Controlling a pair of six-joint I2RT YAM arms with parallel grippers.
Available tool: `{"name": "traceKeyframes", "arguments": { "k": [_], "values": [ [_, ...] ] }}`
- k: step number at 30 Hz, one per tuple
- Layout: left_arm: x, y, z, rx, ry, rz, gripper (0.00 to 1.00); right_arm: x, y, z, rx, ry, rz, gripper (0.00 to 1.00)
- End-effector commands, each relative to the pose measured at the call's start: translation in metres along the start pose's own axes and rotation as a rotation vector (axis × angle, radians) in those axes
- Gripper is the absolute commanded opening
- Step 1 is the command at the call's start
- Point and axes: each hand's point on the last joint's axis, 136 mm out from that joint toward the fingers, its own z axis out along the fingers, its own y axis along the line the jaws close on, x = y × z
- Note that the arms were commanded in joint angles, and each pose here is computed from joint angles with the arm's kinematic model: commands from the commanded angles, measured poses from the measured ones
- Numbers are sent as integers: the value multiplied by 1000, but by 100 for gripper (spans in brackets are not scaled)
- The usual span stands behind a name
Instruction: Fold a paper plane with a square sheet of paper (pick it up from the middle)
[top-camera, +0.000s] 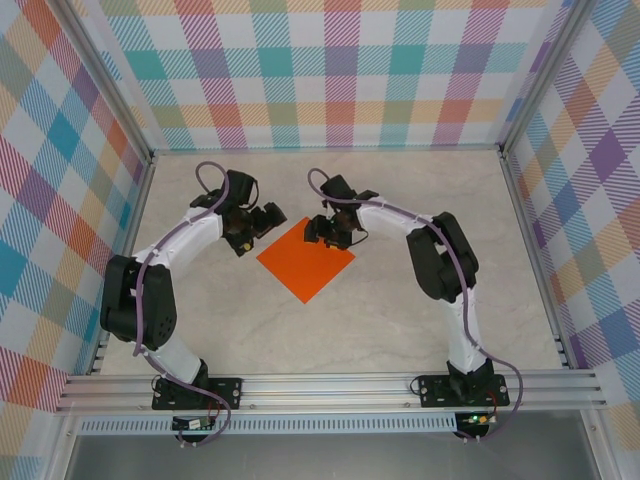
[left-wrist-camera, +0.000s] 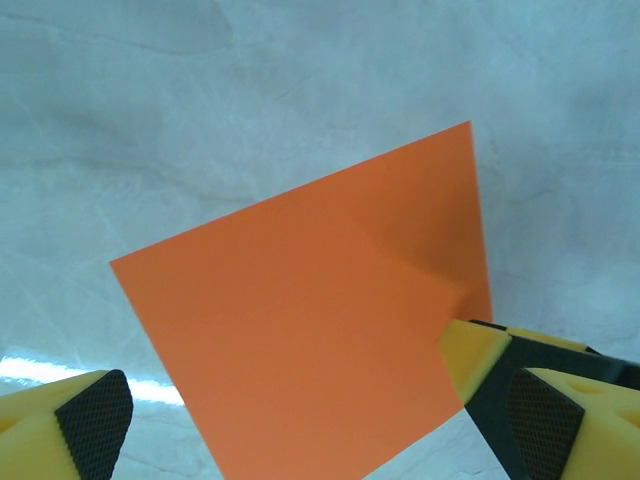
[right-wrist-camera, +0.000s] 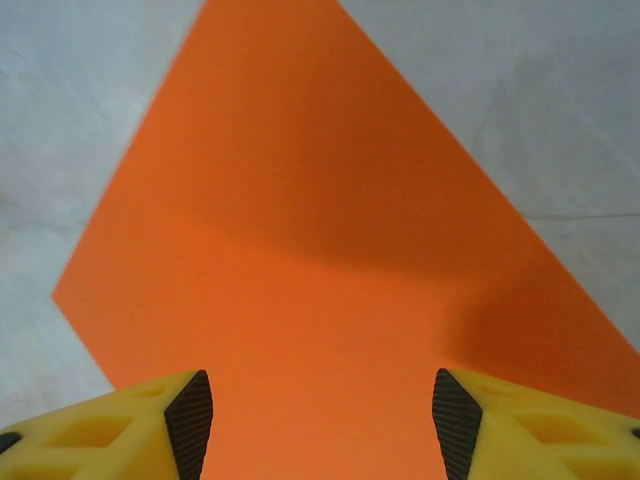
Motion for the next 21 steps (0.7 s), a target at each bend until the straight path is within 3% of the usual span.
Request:
{"name": "traceKeyframes", "arguments": {
  "k": [1, 8, 15, 18, 21],
  "values": [
    [3, 12, -3, -35, 5, -11, 99, 10, -15, -1, 81, 46, 34, 64],
    [6, 13, 1, -30, 16, -2, 100, 58, -79, -14, 303, 133, 9, 67],
    [10, 9, 4, -5, 40, -3, 100, 111, -143, -57, 522, 171, -38, 69],
    [11, 7, 5, 9, 45, -5, 100, 106, -128, -69, 479, 155, -65, 71],
    [12, 7, 6, 14, 50, -9, 100, 89, -91, -81, 356, 128, -154, 80]
  ]
}}
